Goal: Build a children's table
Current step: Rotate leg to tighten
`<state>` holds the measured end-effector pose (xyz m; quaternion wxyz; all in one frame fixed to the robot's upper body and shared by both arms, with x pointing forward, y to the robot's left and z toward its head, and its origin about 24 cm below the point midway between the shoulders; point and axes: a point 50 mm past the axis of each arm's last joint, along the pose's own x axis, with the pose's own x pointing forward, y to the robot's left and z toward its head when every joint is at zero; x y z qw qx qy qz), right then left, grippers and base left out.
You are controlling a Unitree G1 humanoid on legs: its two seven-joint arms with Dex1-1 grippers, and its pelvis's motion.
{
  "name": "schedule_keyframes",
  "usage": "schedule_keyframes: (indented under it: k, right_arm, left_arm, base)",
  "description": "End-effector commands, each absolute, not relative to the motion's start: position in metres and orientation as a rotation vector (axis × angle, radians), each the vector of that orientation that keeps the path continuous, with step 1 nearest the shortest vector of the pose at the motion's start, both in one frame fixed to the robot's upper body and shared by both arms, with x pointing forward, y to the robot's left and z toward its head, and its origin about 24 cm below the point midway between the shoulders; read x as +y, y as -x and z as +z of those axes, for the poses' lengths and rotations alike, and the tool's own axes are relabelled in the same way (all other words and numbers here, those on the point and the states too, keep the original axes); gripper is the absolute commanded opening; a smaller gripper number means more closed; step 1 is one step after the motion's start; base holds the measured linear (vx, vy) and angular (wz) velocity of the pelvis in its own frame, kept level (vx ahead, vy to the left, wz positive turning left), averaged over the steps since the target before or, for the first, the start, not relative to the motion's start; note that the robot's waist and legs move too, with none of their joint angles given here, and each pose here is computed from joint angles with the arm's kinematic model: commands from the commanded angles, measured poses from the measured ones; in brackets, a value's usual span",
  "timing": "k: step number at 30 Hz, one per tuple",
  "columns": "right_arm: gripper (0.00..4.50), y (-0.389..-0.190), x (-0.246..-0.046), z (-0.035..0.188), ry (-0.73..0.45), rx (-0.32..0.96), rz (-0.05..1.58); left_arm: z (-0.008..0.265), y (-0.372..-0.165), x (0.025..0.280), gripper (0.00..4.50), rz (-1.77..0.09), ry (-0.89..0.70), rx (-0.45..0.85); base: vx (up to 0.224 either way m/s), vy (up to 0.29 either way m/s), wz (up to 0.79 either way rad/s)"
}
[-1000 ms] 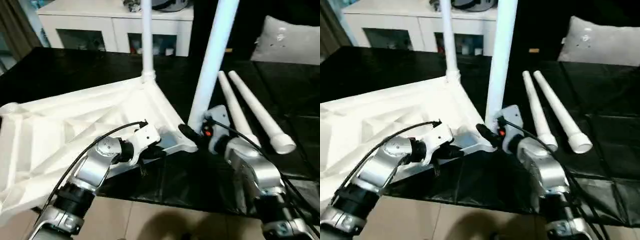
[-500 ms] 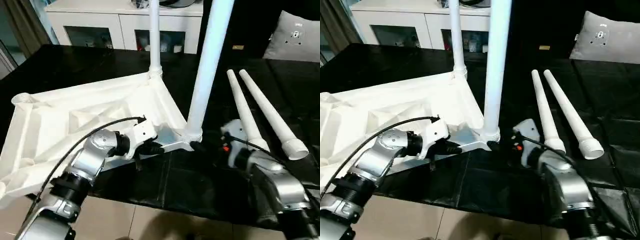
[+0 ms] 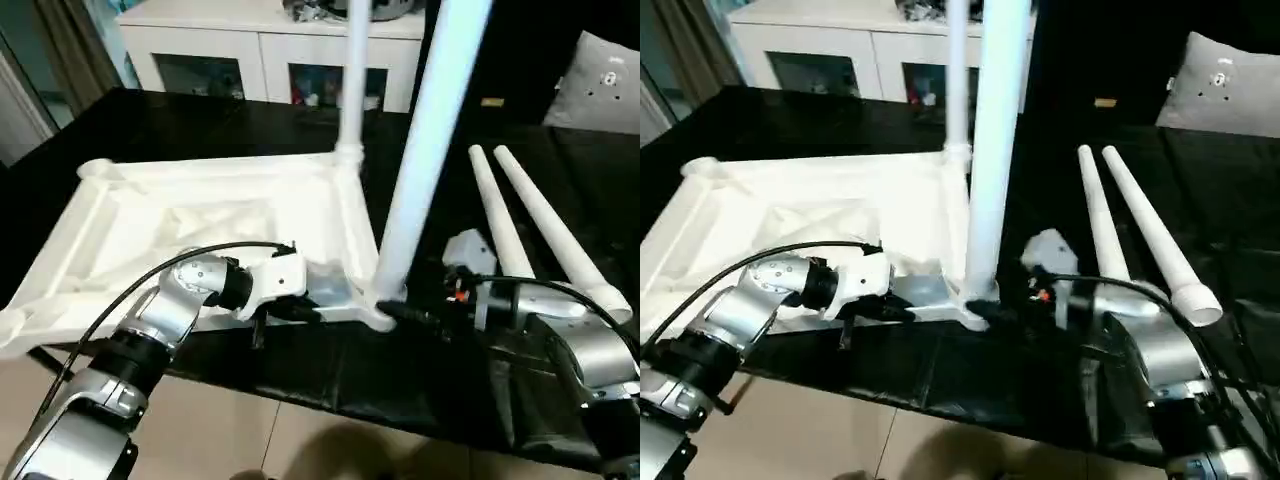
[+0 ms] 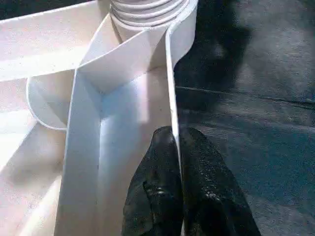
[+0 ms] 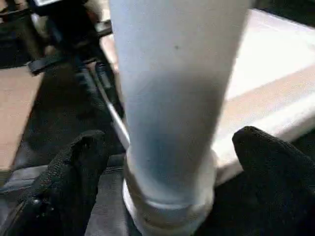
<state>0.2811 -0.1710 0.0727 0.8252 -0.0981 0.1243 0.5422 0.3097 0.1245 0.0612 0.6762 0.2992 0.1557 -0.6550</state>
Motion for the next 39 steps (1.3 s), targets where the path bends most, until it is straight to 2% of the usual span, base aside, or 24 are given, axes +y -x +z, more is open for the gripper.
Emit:
schedule_keyframes:
  k: [1, 6, 8, 15, 18, 23, 27, 31, 32, 39]
  right_arm:
    - [4.31, -0.285, -0.168, 0.074, 0.231, 0.268, 1.174]
    - [4.00, -0.287, -0.165, 0.070, 0.229, 0.311, 1.203]
    - [3.72, -0.287, -0.166, 0.069, 0.233, 0.323, 1.206]
    - [3.23, -0.287, -0.167, 0.066, 0.237, 0.341, 1.201]
    - [2.92, -0.286, -0.166, 0.064, 0.205, 0.348, 1.205]
    - [2.78, -0.283, -0.162, 0.062, 0.140, 0.347, 1.217]
    - [2.74, -0.275, -0.148, 0.051, 0.067, 0.373, 1.204]
    - [2.73, -0.277, -0.130, 0.037, 0.026, 0.420, 1.064]
    - [2.73, -0.284, -0.122, 0.032, -0.032, 0.415, 0.949]
    - [2.72, -0.303, -0.107, 0.021, -0.131, 0.456, 0.671]
  left_arm:
    - [0.066, -0.309, 0.117, 0.00, -1.530, -0.736, 0.327]
    - [0.065, -0.308, 0.110, 0.00, -1.556, -0.739, 0.307]
    - [0.065, -0.309, 0.110, 0.00, -1.561, -0.741, 0.301]
    - [0.064, -0.310, 0.112, 0.00, -1.558, -0.749, 0.302]
    - [0.064, -0.310, 0.114, 0.00, -1.556, -0.744, 0.307]
    - [0.064, -0.309, 0.115, 0.00, -1.550, -0.698, 0.304]
    - [0.064, -0.306, 0.111, 0.00, -1.490, -0.603, 0.296]
    - [0.065, -0.303, 0.099, 0.00, -1.390, -0.515, 0.295]
    - [0.067, -0.302, 0.086, 0.00, -1.333, -0.474, 0.285]
    - [0.078, -0.304, 0.040, 0.00, -1.158, -0.388, 0.221]
  base:
    - [0.000, 0.000, 0.00]
    - [0.000, 0.000, 0.00]
    - [0.000, 0.000, 0.00]
    - [0.000, 0.000, 0.00]
    - [0.000, 0.000, 0.00]
    - [0.000, 0.000, 0.00]
    - [0.000, 0.000, 0.00]
    - [0.000, 0.000, 0.00]
    - [0.000, 0.000, 0.00]
    - [0.000, 0.000, 0.00]
